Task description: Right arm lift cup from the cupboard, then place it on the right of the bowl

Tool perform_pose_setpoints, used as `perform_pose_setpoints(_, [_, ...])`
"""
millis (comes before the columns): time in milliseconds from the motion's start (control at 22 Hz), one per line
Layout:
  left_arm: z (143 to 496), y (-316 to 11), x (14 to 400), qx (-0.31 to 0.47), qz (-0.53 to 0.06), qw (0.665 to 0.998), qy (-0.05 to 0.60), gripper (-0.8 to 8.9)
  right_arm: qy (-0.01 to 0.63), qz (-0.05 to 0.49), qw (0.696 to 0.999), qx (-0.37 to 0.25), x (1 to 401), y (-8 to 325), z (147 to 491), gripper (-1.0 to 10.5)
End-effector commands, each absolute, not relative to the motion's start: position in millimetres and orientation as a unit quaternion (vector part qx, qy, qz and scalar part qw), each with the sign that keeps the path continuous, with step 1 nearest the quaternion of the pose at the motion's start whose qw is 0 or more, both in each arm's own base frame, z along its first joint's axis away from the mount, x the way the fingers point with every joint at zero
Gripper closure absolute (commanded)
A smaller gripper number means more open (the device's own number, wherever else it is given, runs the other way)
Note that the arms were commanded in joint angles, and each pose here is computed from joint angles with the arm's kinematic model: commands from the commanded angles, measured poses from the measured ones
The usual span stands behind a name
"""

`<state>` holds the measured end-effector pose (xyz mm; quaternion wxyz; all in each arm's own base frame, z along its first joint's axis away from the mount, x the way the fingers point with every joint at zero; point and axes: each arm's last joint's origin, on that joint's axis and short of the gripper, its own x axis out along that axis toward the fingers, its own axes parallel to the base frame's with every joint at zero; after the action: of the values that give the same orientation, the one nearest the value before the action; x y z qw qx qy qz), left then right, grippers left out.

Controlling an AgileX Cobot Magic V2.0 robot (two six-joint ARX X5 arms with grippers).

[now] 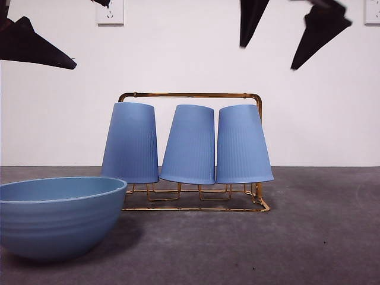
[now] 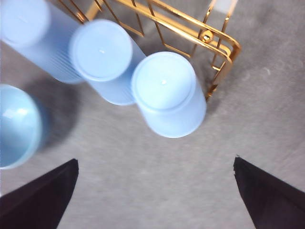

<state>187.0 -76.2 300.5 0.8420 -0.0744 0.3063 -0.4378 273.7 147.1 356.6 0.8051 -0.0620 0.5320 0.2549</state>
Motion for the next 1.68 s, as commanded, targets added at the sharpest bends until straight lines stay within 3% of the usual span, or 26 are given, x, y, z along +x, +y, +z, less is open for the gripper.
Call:
perform_pose_setpoints(45, [304.6, -77.8, 189.6, -0.067, -0.442, 0.844, 0.297, 2.54, 0.533, 0.269, 0.796, -0.099, 289.2, 162.7, 350.4, 4.3])
perform_pose_setpoints(409, [304.8, -77.8, 189.7, -0.065, -0.442, 0.845, 0.295, 2.54, 0.559, 0.259, 0.773, -0.151, 325.1, 185.3, 312.6, 4.3])
perform_pose_setpoints(819, [304.8, -78.0, 189.6, -0.065, -0.443, 0.844, 0.295, 2.54, 0.553, 0.279, 0.765, -0.178, 334.2, 203.5, 292.4, 4.4])
perform_pose_setpoints(1001, [304.8, -78.0, 189.6, -0.065, -0.443, 0.844, 0.295, 2.54, 0.56, 0.278, 0.759, -0.182, 338.9, 206.5, 282.6, 5.5])
perform_pose_setpoints(1228, [304.8, -78.0, 189.6, -0.065, -0.442, 0.844, 0.295, 2.54, 0.559, 0.276, 0.76, -0.182, 339.3, 206.8, 282.5, 6.9])
perform_pose_setpoints(1456, [304.8, -78.0, 189.6, -0.065, -0.443, 0.844, 0.295, 2.54, 0.557, 0.272, 0.765, -0.175, 335.9, 206.3, 288.0, 6.9])
perform_pose_setpoints(1683, [302.8, -78.5, 191.2, -0.066, -0.442, 0.843, 0.301, 2.54, 0.527, 0.273, 0.789, -0.16, 319.0, 196.1, 321.5, 6.9])
